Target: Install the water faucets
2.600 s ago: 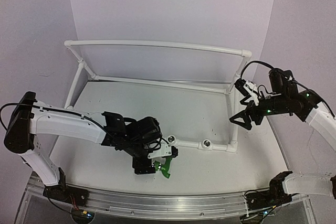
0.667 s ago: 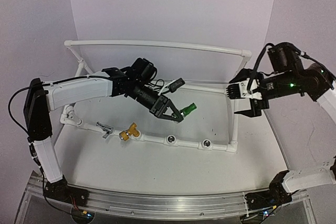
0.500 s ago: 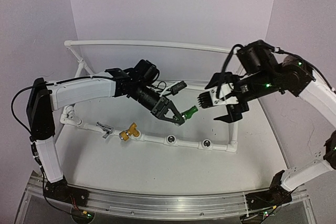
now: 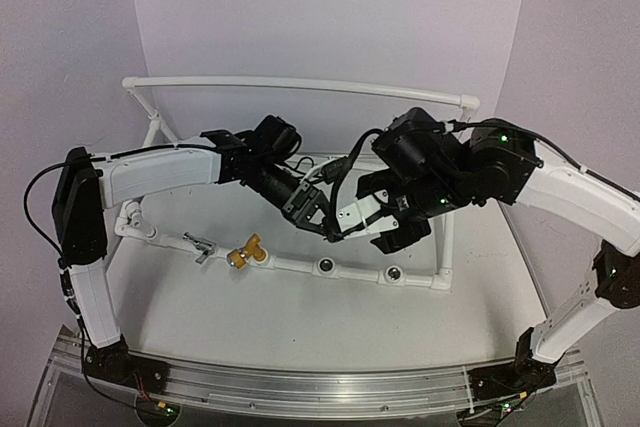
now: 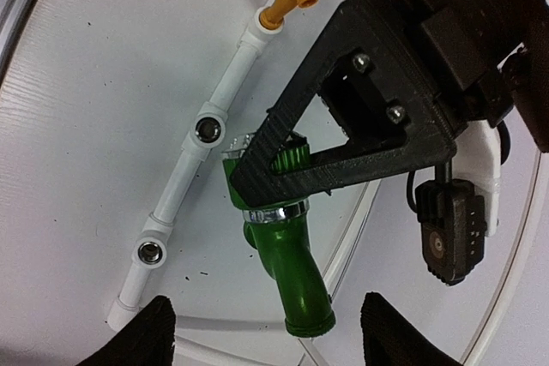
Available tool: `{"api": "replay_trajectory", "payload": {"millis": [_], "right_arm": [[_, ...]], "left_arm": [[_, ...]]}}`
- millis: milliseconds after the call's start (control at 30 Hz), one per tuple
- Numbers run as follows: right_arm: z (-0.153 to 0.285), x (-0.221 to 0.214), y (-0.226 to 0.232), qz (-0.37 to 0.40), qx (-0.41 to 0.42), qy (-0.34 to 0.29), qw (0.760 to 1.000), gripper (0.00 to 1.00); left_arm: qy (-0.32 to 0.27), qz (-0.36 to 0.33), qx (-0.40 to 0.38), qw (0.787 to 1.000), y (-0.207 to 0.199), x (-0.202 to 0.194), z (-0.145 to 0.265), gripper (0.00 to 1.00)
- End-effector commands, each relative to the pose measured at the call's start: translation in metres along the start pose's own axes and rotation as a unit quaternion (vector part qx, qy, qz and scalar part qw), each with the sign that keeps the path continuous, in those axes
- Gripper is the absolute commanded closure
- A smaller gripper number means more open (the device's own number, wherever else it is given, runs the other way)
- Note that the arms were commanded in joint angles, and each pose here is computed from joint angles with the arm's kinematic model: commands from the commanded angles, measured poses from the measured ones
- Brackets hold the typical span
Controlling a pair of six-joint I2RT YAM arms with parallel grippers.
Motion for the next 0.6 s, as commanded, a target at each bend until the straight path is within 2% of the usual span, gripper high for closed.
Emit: {"api": "replay_trajectory", "payload": {"millis": [0, 567], "right_arm": [[-0.005, 0.007, -0.011, -0.024, -0.021, 0.008, 0.999, 0.33], [-0.031, 0.008, -0.006, -0.007, -0.02, 0.037, 0.999, 0.62]], "left_arm": [[-0.012, -0.03, -0.032, 0.999, -0.013, 0.011, 0.005, 0.93], [-0.011, -0.05, -0.045, 0.998, -0.029, 0.005, 0.012, 0.9]]}}
Point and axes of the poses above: each gripper's point midway between its finger pads, its own z axis back along the fingers, its own y axis along the line the jaws close on, x = y × z, the point moved 6 cm from there along z, back along the fingers, and after that the axes turned 15 degrees about -z, right-handed, at the moved point
